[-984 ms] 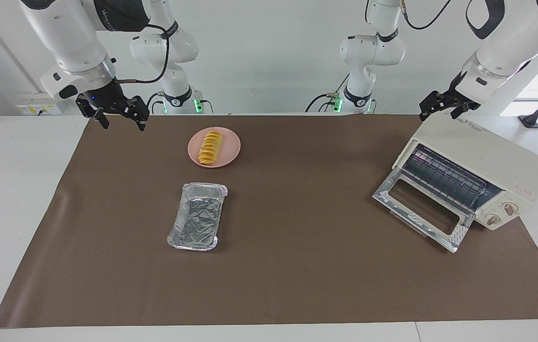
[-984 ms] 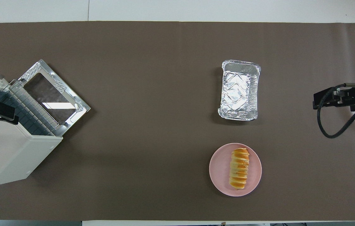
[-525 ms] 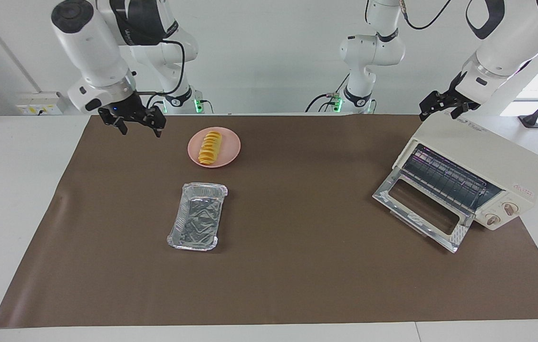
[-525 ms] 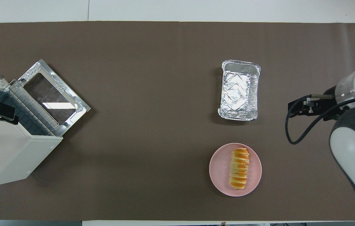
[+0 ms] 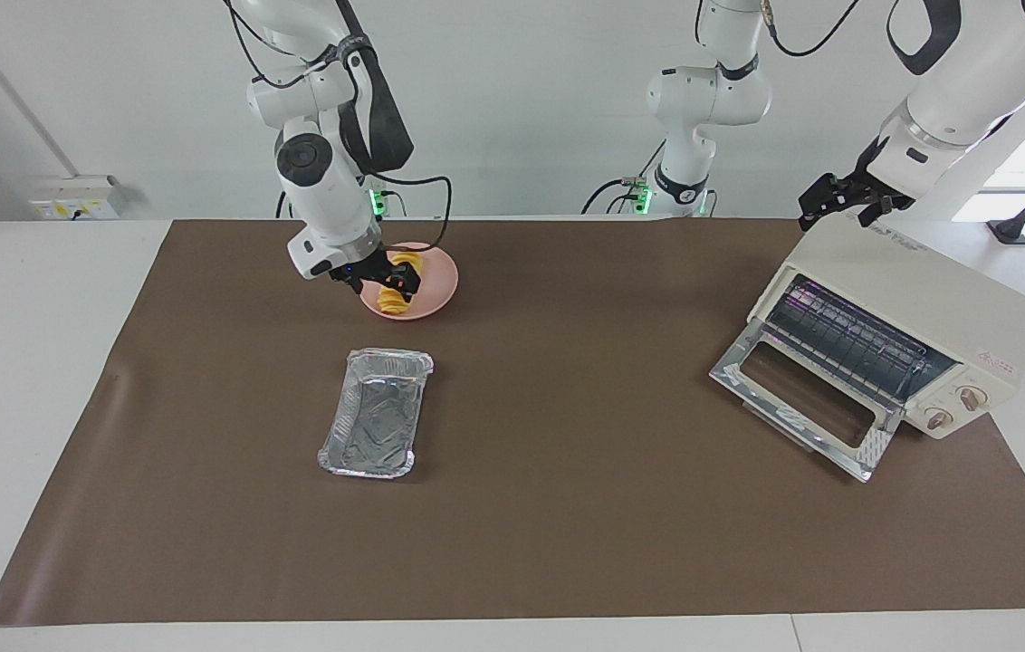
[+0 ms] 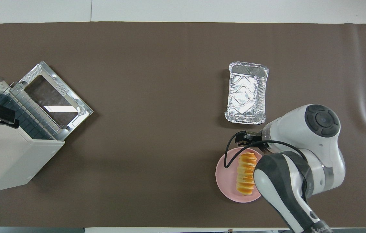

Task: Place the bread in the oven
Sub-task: 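Reach the right gripper down to the bread roll on the pink plate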

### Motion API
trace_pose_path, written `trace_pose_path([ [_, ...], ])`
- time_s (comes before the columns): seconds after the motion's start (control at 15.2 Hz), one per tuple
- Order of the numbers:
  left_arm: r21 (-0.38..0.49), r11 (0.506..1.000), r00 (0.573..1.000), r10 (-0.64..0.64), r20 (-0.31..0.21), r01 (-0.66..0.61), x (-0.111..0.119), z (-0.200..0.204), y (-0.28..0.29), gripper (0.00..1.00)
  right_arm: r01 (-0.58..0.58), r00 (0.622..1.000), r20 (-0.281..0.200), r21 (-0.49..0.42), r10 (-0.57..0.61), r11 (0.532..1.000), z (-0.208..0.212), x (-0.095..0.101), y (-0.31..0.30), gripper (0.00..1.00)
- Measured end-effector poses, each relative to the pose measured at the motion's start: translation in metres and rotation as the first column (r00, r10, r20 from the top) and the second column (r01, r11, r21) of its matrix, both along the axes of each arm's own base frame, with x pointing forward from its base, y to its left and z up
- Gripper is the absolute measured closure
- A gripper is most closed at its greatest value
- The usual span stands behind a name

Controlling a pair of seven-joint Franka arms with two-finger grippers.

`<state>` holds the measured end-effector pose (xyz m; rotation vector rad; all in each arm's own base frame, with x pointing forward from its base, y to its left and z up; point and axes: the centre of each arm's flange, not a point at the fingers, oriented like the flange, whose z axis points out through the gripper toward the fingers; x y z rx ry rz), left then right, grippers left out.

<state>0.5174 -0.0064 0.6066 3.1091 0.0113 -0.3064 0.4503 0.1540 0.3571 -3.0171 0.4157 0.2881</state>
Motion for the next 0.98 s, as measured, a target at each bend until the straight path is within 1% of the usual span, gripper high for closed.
trace_pose_path([
  [0.2,0.000,1.000,1.000,0.000,0.000,0.000,0.000,0.000,0.000,0.00,-0.017,0.999,-0.049,-0.016,0.016,1.000,-0.031,-0.022,0.004,0.00],
  [0.46,0.000,1.000,1.000,0.000,0.000,0.000,0.000,0.000,0.000,0.00,-0.028,0.996,-0.085,-0.026,0.026,0.999,-0.046,-0.037,0.000,0.00],
  [0.59,0.000,1.000,1.000,0.000,0.000,0.000,0.000,0.000,0.000,0.00,-0.030,0.995,-0.094,-0.029,0.027,0.999,-0.049,-0.043,-0.002,0.03],
  [0.66,0.000,1.000,1.000,0.000,0.000,0.000,0.000,0.000,0.000,0.00,-0.031,0.995,-0.096,-0.029,0.028,0.999,-0.050,-0.045,-0.003,0.11],
  [0.92,0.000,1.000,1.000,0.000,0.000,0.000,0.000,0.000,0.000,0.00,-0.016,0.996,-0.084,-0.015,0.015,1.000,-0.048,-0.046,-0.003,0.56],
  [0.98,0.000,1.000,1.000,0.000,0.000,0.000,0.000,0.000,0.000,0.00,-0.009,0.997,-0.082,-0.009,0.008,1.000,-0.048,-0.046,-0.003,0.65],
])
